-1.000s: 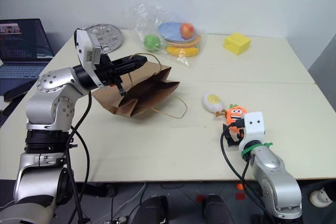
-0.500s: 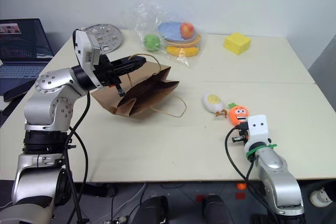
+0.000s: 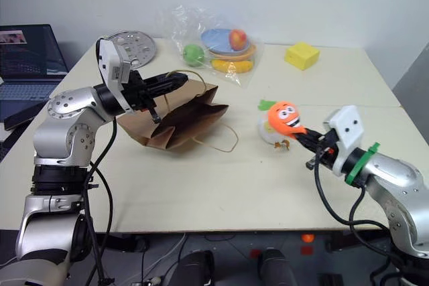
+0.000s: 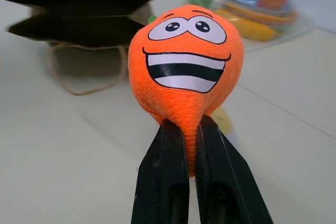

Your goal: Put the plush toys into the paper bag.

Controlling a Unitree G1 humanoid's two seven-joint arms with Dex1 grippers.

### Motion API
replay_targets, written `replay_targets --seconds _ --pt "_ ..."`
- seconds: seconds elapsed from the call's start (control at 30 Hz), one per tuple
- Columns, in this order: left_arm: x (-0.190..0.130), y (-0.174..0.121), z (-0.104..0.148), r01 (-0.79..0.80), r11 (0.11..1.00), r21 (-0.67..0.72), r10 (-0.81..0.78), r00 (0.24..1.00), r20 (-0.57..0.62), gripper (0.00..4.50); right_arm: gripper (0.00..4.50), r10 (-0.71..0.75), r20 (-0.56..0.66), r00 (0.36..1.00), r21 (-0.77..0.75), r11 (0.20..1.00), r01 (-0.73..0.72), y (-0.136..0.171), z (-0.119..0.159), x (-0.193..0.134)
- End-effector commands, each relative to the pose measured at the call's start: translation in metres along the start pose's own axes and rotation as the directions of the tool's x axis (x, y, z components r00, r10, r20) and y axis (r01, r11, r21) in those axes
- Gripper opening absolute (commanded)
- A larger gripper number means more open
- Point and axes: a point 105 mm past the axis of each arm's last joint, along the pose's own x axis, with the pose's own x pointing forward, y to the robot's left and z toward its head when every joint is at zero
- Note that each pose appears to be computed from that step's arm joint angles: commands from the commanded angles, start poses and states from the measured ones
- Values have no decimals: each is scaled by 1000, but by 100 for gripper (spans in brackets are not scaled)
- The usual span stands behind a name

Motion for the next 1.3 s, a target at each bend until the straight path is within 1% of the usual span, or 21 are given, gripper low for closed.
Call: replay_targets --seconds 0.03,0.13,0.27,0.4,0.5,0.6,0.77,0.87,1.0,1.13,1.2,1.23,1.3 --pt "8 0 17 20 998 53 -22 999 46 0 3 130 33 991 -29 991 -129 24 13 41" --pt "10 -2 18 25 998 54 -28 998 50 0 3 105 50 993 -15 994 -104 26 18 69" --pt "10 -5 19 34 998 54 -36 998 52 0 3 143 82 986 21 989 -145 41 27 96" --pt "10 -6 20 36 998 53 -39 998 55 0 3 166 12 986 -6 986 -166 50 19 122" --pt "10 -9 20 44 998 50 -46 997 55 0 3 169 -13 985 -13 985 -170 50 19 138" --pt "10 -11 20 55 997 45 -58 997 58 0 3 175 -26 984 -24 984 -176 51 21 149" --pt "11 -20 17 89 996 26 -90 994 56 0 3 236 -30 971 -35 971 -237 71 26 176" --pt "13 -25 13 104 994 15 -105 993 59 0 3 272 3 962 23 962 -272 86 35 190" --pt "15 -30 13 131 991 -2 -130 989 72 0 3 265 8 964 70 962 -264 95 31 206" --pt "16 -33 15 152 988 -5 -151 985 85 0 3 260 12 966 97 961 -260 114 21 222" --pt "16 -32 16 154 988 -4 -153 984 86 0 3 222 40 974 85 971 -225 110 23 224" --pt "16 -32 16 155 988 -4 -154 984 85 0 58 211 62 976 81 973 -216 106 26 224" --pt "17 -31 17 157 988 -4 -156 984 85 0 117 198 92 976 76 976 -205 101 31 222"
